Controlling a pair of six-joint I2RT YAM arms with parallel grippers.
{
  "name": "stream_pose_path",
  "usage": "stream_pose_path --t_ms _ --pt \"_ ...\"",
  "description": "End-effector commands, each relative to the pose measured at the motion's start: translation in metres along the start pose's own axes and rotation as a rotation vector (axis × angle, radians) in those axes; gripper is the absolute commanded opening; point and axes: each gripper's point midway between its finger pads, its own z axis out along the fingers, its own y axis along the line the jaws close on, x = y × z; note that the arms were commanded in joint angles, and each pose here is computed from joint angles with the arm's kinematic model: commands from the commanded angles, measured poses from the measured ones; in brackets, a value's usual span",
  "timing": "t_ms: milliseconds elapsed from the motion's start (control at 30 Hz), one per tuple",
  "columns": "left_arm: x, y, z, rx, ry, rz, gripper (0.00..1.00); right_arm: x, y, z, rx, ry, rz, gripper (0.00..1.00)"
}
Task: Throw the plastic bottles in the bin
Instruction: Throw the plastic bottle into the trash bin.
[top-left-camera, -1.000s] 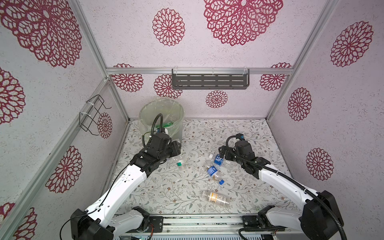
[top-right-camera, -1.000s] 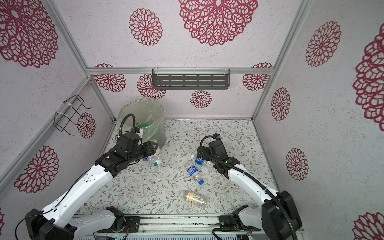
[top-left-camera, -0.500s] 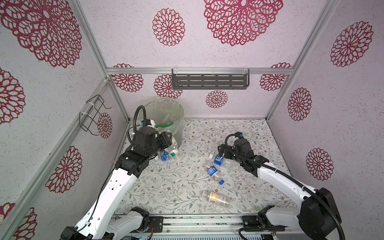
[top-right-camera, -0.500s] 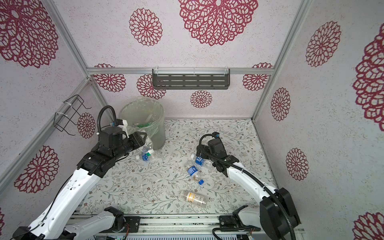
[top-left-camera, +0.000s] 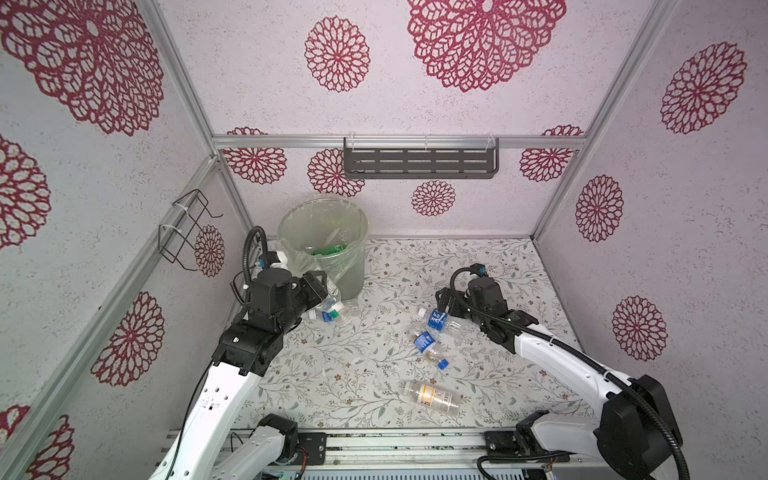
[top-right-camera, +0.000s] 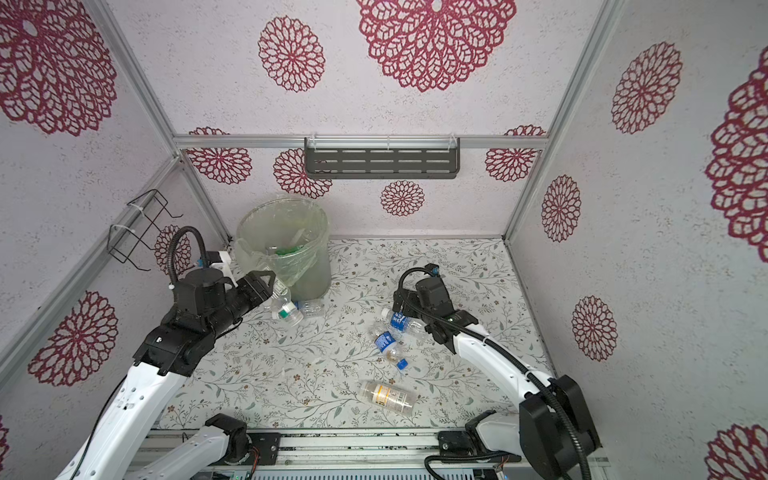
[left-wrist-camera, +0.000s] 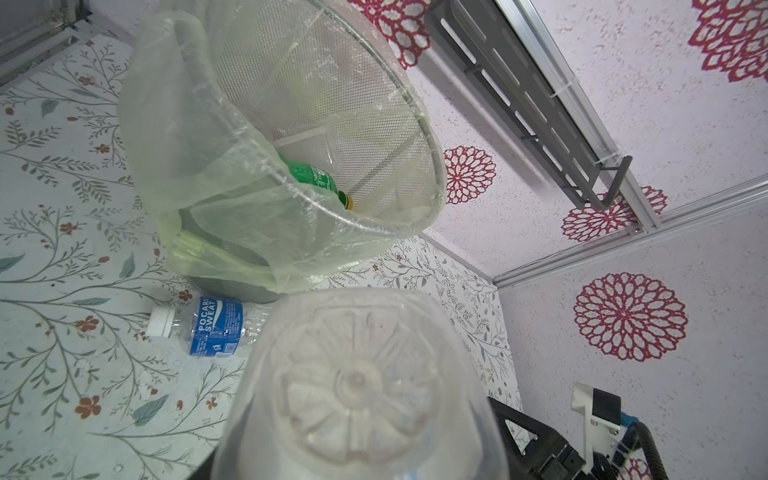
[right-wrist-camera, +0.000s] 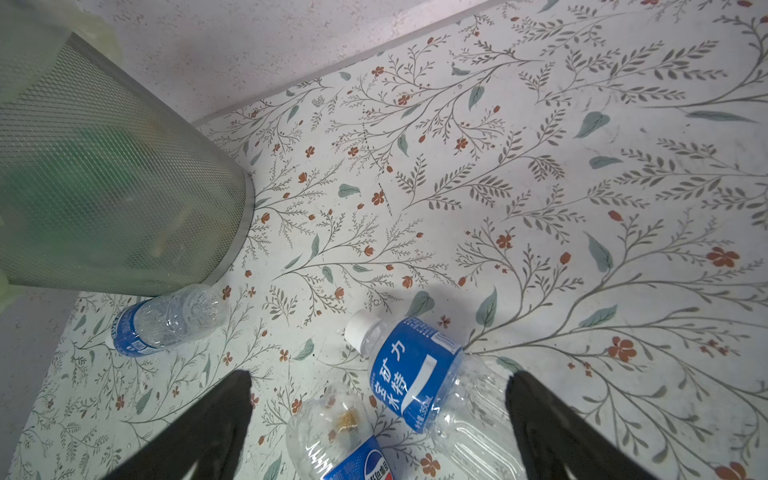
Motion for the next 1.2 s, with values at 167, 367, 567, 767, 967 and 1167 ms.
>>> stream_pose_path --t_ms 167,367,567,767,967,1167 --pt "-0.009 0.003 -0.012 0.021 -0.059 -0.078 0.48 -0.007 0.000 0.000 -0.007 -0.031 0.023 0.99" --pt "-0.023 -0.016 -0.003 0.046 -0.031 -0.078 0.50 -0.006 -0.001 0.000 -0.007 -0.033 0.031 0.99" --pt "-0.072 -0.047 0.020 0.087 -0.081 -0.070 0.51 -0.005 -0.002 0.001 -0.004 -0.031 0.041 0.99" --pt "-0.153 -0.066 0.076 0.120 -0.107 -0.113 0.69 -0.008 0.002 -0.001 -0.021 -0.040 0.054 0.99" --pt "-0.189 -0.109 0.076 0.308 -0.036 -0.114 0.97 -0.014 0.001 -0.009 -0.017 -0.059 0.056 0.99" --pt "-0.175 -0.113 0.037 0.350 -0.037 -0.015 0.97 -0.015 -0.004 -0.012 0.025 -0.053 0.002 0.99"
